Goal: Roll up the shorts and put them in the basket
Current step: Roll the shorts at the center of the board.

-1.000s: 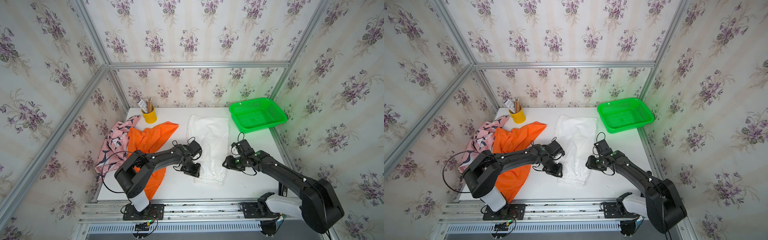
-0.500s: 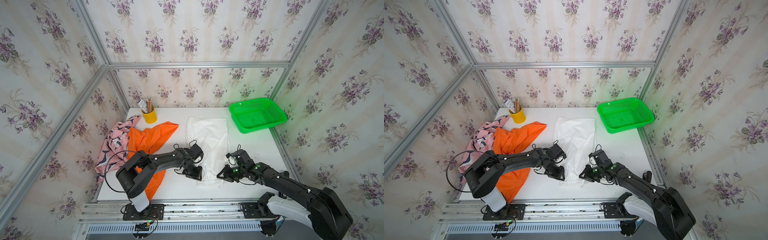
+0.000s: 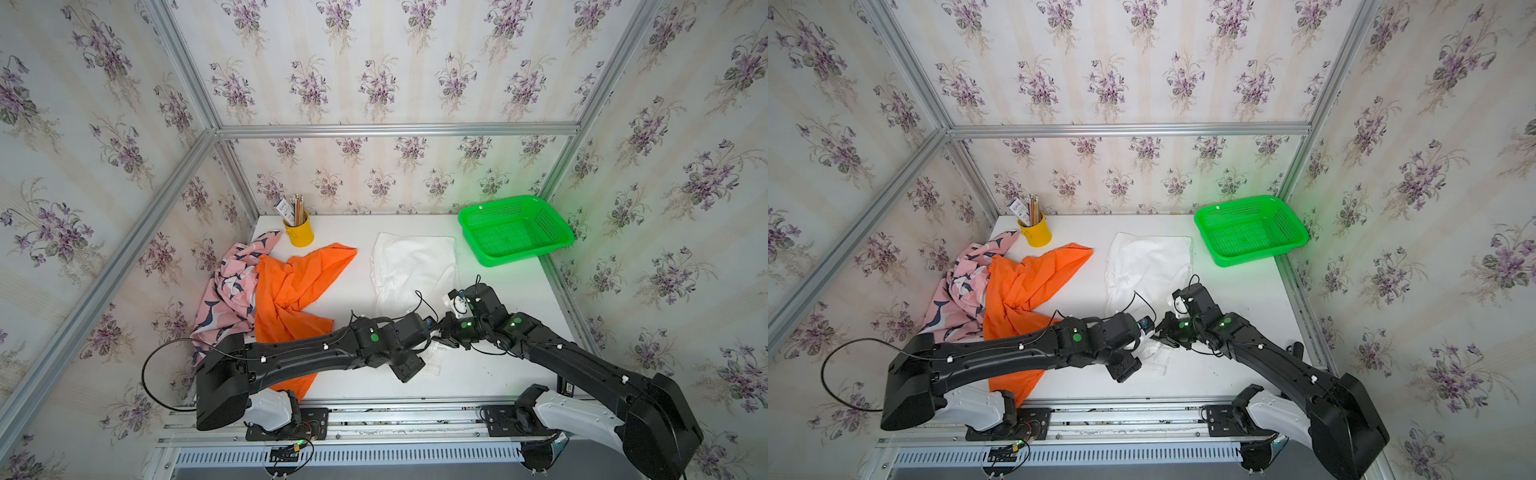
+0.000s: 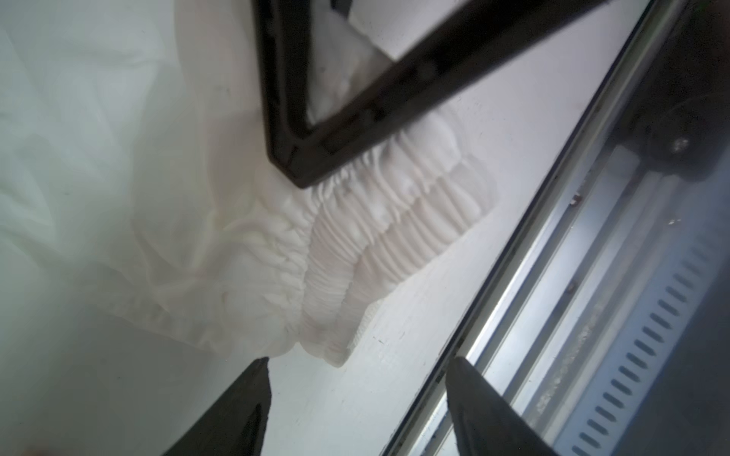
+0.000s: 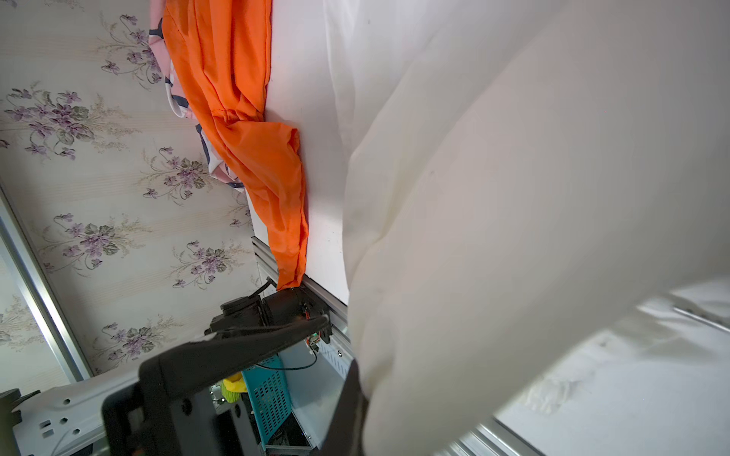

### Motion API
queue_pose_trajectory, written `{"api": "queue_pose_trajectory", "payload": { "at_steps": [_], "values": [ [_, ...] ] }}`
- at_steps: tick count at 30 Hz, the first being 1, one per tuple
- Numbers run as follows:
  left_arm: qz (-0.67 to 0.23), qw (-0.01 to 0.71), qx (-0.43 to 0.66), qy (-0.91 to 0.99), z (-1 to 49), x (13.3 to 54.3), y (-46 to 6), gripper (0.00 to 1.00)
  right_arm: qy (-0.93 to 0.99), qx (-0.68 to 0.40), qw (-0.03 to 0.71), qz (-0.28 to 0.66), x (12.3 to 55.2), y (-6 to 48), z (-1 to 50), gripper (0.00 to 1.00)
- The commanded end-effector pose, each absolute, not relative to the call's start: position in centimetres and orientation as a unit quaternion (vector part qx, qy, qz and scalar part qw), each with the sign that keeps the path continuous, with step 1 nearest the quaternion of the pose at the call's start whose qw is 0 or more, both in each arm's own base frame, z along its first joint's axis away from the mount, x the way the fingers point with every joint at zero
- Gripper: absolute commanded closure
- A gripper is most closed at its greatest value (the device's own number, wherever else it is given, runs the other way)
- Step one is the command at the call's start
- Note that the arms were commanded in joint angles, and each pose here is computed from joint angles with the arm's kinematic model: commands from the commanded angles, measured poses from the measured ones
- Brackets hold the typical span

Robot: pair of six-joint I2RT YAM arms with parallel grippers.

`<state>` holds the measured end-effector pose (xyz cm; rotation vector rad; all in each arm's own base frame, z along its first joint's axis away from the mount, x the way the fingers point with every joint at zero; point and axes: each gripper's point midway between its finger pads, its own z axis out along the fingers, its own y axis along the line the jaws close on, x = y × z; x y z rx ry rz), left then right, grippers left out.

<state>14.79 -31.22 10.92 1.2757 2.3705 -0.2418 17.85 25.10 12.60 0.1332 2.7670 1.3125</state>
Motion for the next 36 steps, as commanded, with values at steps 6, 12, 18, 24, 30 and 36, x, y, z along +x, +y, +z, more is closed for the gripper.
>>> {"api": "queue_pose_trajectory", "payload": {
  "at_steps": [6,12,18,24,30,36],
  "values": [
    [0.001,0.295,0.437,0.849,9.4,17.5,-31.6,0.14,0.897,0.043,0.029,0.438,17.7,25.7,13.3,1.0],
    [-0.021,0.301,0.459,0.836,7.2,15.8,-33.4,0.09,0.896,0.06,0.024,0.44,17.8,25.7,13.1,1.0],
    [0.032,0.342,0.409,0.845,5.5,17.1,-31.7,0.01,0.89,0.078,0.021,0.449,17.9,25.8,13.5,1.0],
    [0.077,0.374,0.361,0.851,6.0,17.8,-29.2,0.23,0.897,0.083,0.012,0.434,17.3,25.2,13.0,1.0],
    [0.008,0.352,0.336,0.874,5.4,16.6,-28.7,0.65,0.911,0.068,0.005,0.407,16.5,24.6,10.8,1.0],
    [-0.032,0.33,0.314,0.89,4.4,15.8,-28.0,0.74,0.922,0.057,-0.02,0.383,14.6,24.8,6.7,1.0]
  ]
}}
